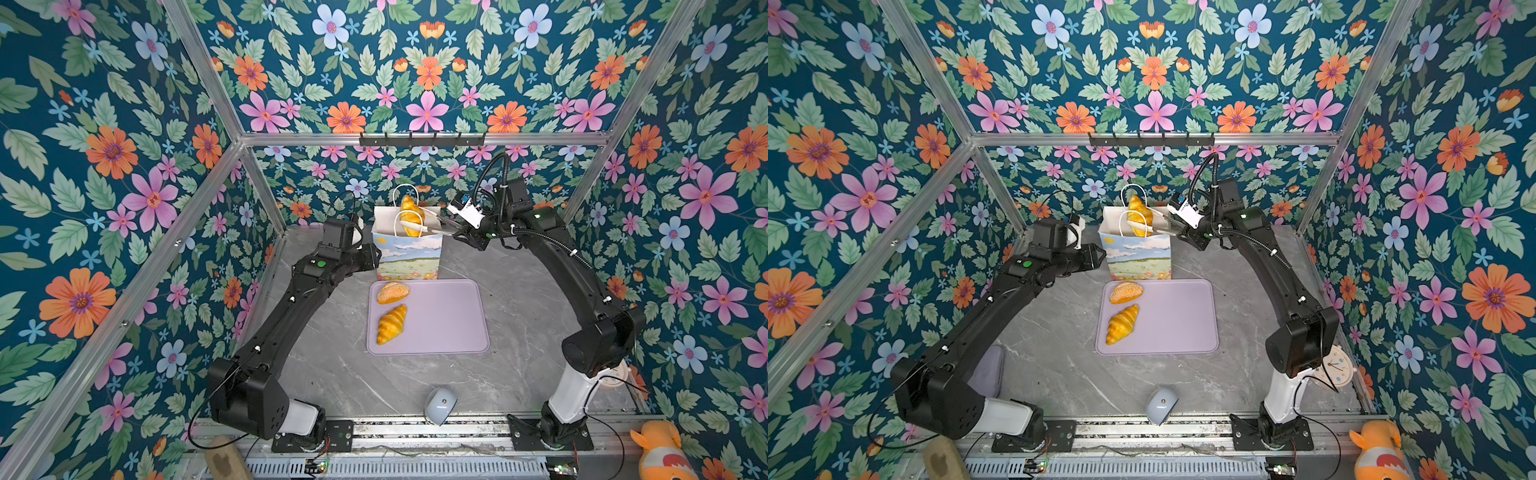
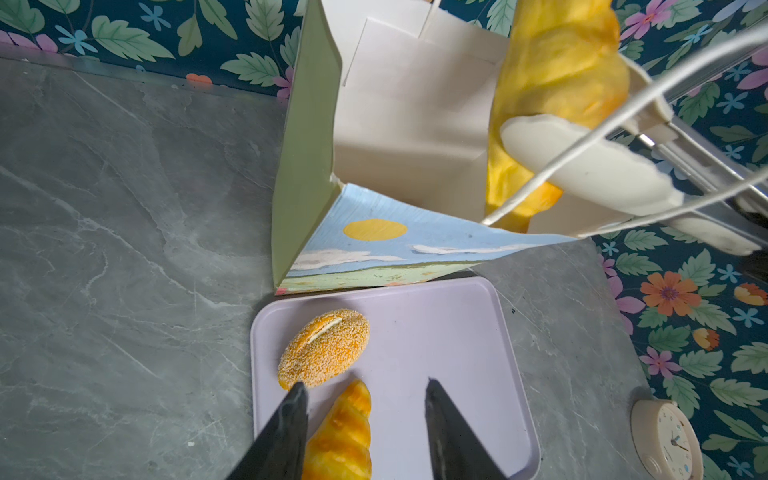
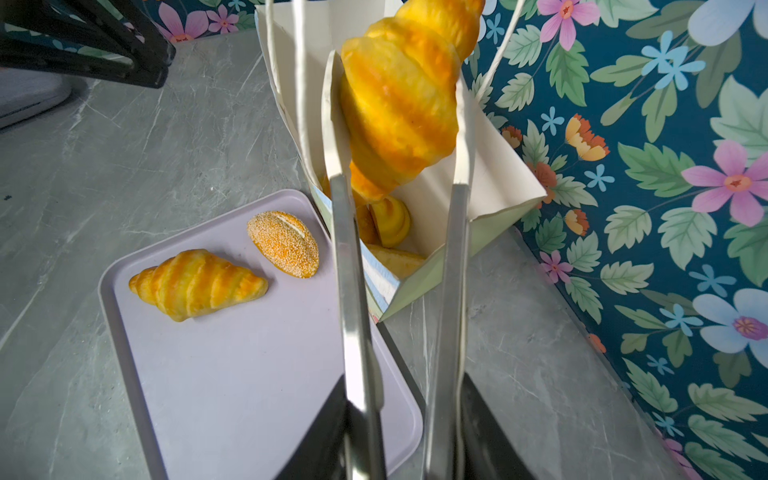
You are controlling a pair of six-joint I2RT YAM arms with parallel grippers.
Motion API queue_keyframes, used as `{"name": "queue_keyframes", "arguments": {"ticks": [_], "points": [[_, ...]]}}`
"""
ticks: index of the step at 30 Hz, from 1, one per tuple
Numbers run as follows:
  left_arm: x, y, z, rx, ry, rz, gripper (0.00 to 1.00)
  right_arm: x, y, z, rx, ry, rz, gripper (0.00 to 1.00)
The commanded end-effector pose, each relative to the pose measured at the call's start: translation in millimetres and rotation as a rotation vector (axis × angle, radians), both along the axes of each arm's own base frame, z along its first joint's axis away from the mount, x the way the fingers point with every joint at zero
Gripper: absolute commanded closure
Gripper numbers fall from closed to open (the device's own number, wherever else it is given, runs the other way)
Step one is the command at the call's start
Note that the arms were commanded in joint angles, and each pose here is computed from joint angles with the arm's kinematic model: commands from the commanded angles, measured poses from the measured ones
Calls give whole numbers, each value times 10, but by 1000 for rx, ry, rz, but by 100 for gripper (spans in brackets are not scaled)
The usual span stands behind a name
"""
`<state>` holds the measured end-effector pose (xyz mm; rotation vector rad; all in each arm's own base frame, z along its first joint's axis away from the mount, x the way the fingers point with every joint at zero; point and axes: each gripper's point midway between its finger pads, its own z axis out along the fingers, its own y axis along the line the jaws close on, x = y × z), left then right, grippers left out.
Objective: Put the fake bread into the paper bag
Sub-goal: 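Lower the croissant into the bag with the tongs in right gripper, then open the tongs, withdraw from the bag and swing right gripper toward the tray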
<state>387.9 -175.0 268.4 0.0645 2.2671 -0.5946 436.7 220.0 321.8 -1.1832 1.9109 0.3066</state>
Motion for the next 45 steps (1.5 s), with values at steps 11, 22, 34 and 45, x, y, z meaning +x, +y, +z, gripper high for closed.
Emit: {"name": "queue_keyframes", "arguments": {"ticks": [11, 22, 34, 45], "points": [[-17, 19, 70, -2, -28, 2, 52, -94, 1, 93, -9, 4, 5, 58], [-48, 34, 64, -2, -28, 6, 53, -265, 15, 343, 5, -34, 4, 57], [-65, 38, 60, -4, -30, 5, 52, -655, -218, 980, 127, -120, -118, 60], [-77, 44, 46, -5, -34, 4, 52, -1082, -410, 1186, 395, 90, -353, 55]]}}
